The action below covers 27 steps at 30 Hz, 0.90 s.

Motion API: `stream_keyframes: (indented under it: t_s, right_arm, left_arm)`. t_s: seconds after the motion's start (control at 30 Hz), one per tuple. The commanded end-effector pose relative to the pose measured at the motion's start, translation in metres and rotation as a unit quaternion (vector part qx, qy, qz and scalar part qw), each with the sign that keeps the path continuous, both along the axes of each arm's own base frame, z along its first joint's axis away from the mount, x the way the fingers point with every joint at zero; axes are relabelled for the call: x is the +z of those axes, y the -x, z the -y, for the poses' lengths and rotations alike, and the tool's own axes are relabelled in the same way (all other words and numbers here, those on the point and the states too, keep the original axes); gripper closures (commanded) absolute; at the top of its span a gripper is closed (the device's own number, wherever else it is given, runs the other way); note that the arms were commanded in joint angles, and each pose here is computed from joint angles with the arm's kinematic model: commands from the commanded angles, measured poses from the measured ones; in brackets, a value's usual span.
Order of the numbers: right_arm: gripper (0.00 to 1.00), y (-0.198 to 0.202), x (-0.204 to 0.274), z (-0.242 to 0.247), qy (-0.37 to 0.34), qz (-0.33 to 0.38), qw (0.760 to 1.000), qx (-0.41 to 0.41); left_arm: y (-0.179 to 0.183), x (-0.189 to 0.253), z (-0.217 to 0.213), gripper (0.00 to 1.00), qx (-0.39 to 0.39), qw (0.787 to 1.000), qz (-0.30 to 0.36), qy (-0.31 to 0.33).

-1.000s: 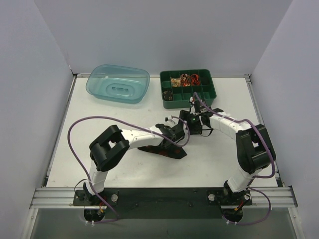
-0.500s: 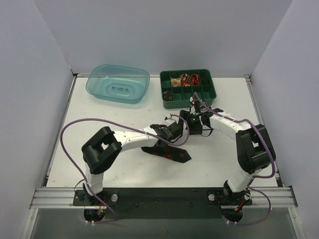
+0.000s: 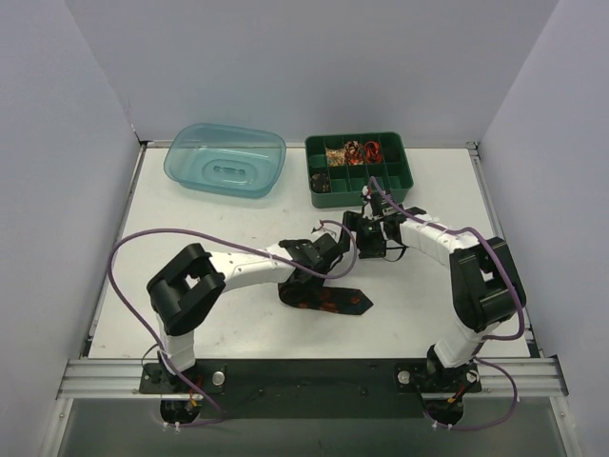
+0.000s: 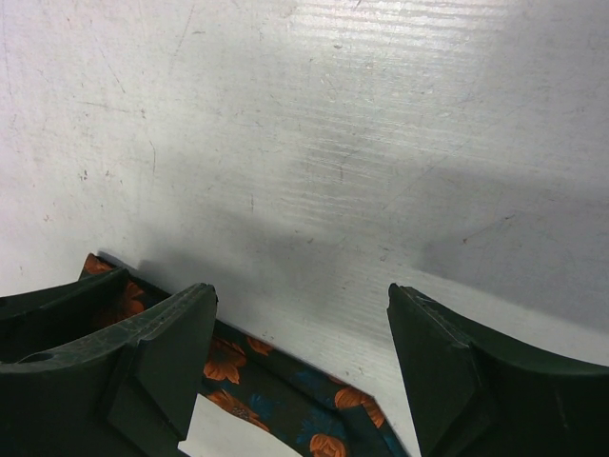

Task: Roll the ties
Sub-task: Roll the tie at the center of the board.

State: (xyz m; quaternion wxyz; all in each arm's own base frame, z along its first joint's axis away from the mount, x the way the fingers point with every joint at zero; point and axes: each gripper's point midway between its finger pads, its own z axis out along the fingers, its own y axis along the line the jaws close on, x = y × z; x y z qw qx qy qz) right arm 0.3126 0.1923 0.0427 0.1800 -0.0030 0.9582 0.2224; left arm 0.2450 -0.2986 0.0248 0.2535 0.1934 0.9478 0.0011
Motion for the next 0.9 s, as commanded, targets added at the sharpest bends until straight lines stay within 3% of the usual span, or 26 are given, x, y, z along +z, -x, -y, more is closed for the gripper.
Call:
stream_keyframes:
  t_s: [0.0,0.23,0.6,0.7,0.73,0.87]
  right_arm:
    - [0.26,0.003,0.005,0.003,0.006,-0.001,1.000,0.002]
    - [0.26,0.003,0.010,0.001,0.006,0.006,1.000,0.006]
    - [0.26,0.008,0.030,-0.019,-0.009,0.033,0.998,0.046]
    - [0.26,0.017,0.046,-0.043,-0.018,0.057,0.994,0.088]
    - [0.26,0.019,0.050,-0.050,-0.023,0.062,0.993,0.097]
    - [0.30,0.029,0.066,-0.081,-0.046,0.081,0.987,0.133]
  left_arm:
    - [0.002,0.024,0.007,0.36,0.013,0.999,0.008,0.049]
    - [-0.003,0.065,0.004,0.35,0.027,0.994,0.050,0.092]
    - [0.015,0.086,-0.005,0.33,0.043,0.986,0.048,0.157]
    - [0.012,0.108,-0.010,0.25,0.052,0.979,0.064,0.188]
    - [0.008,0.109,-0.017,0.18,0.061,0.977,0.065,0.194]
    - [-0.001,0.119,-0.039,0.11,0.087,0.961,0.051,0.256]
